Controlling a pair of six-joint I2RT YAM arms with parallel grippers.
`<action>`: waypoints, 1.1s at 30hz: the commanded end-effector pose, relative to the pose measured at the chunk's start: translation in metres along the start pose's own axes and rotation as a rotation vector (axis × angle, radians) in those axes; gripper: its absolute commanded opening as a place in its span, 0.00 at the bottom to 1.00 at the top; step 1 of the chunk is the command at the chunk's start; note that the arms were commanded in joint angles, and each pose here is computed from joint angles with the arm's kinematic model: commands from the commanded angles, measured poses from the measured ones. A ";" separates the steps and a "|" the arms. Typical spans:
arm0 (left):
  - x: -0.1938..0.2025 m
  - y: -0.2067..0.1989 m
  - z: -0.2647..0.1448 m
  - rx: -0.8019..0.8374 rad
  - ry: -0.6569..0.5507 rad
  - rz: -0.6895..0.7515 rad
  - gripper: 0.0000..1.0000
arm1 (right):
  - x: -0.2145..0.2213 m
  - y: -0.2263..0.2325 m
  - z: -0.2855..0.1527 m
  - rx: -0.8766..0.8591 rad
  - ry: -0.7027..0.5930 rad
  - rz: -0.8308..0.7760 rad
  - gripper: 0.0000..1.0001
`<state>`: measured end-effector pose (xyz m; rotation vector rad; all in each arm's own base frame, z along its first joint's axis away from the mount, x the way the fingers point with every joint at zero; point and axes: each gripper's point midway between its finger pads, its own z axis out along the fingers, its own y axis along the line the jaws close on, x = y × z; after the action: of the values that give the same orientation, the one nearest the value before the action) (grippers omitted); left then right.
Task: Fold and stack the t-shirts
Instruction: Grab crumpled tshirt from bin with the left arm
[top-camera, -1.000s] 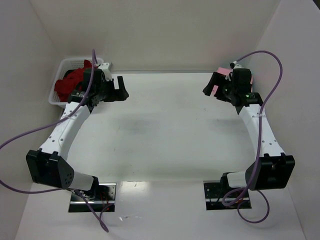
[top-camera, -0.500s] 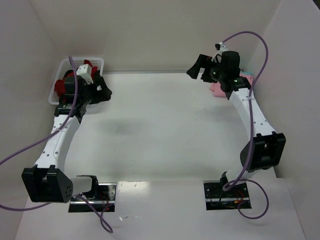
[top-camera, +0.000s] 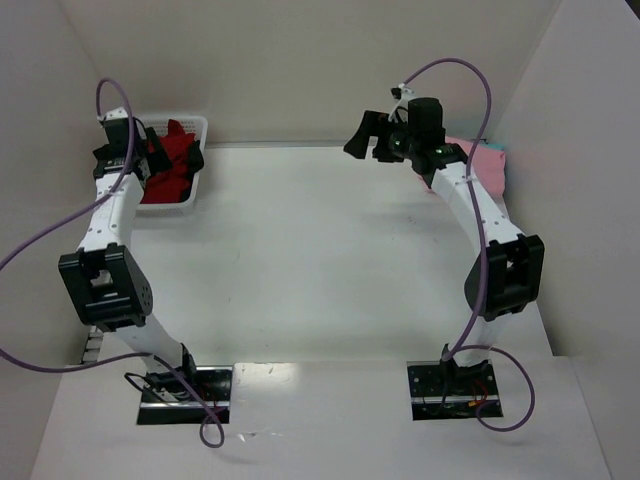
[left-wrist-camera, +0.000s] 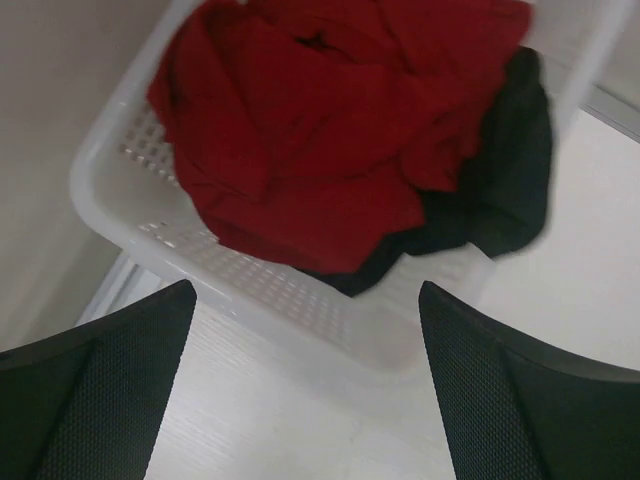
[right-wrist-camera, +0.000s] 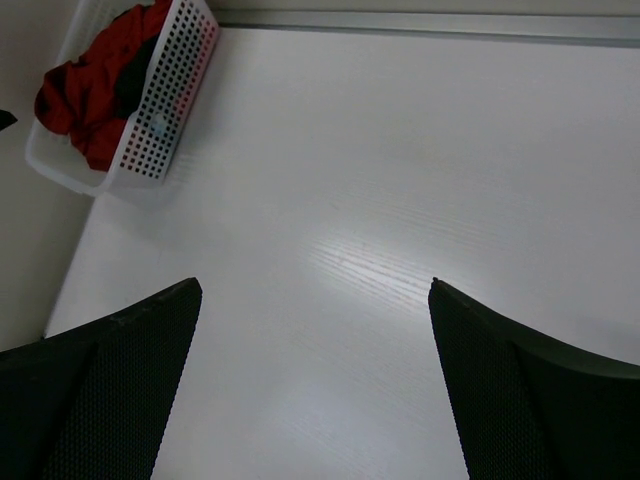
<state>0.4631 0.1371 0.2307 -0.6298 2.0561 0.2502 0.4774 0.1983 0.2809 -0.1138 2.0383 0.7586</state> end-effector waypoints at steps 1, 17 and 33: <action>-0.027 0.020 0.026 -0.040 -0.045 -0.047 1.00 | 0.002 -0.010 0.001 0.029 -0.018 -0.043 1.00; -0.008 0.010 0.126 -0.030 0.034 -0.109 0.95 | 0.041 -0.030 -0.011 0.109 0.023 0.012 1.00; 0.017 0.008 0.150 -0.122 0.061 -0.068 0.68 | 0.050 -0.034 -0.029 0.156 0.008 0.021 1.00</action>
<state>0.5496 0.1972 0.1183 -0.7875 2.1470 0.3210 0.4464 0.1718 0.2045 -0.0223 2.1991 0.6243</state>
